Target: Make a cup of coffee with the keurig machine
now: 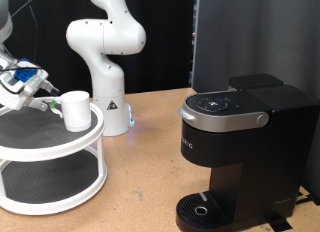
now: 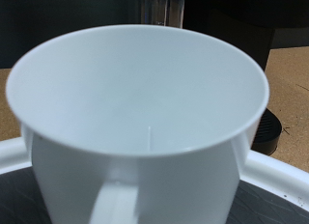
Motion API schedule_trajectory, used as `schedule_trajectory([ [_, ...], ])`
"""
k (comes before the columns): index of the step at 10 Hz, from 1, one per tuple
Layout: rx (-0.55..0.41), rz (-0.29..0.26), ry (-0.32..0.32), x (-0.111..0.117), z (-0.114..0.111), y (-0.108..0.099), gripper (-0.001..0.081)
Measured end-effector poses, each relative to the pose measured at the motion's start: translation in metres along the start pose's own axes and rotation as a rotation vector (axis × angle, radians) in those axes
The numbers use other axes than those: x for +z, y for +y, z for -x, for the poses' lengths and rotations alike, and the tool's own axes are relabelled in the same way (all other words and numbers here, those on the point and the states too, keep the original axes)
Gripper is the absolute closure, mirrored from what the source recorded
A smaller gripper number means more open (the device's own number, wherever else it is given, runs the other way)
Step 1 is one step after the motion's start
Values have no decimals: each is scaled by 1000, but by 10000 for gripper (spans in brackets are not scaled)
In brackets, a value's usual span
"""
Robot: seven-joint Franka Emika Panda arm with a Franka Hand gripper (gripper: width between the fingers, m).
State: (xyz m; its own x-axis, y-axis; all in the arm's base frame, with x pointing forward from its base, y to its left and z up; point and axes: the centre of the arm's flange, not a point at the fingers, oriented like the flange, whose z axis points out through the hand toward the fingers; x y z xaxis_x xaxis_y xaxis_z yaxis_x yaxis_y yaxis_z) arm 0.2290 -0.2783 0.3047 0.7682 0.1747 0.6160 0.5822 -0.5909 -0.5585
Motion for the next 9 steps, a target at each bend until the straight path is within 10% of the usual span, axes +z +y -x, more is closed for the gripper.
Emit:
schedule_trajectory([
  [9, 3, -13, 44, 17, 9, 2, 3],
])
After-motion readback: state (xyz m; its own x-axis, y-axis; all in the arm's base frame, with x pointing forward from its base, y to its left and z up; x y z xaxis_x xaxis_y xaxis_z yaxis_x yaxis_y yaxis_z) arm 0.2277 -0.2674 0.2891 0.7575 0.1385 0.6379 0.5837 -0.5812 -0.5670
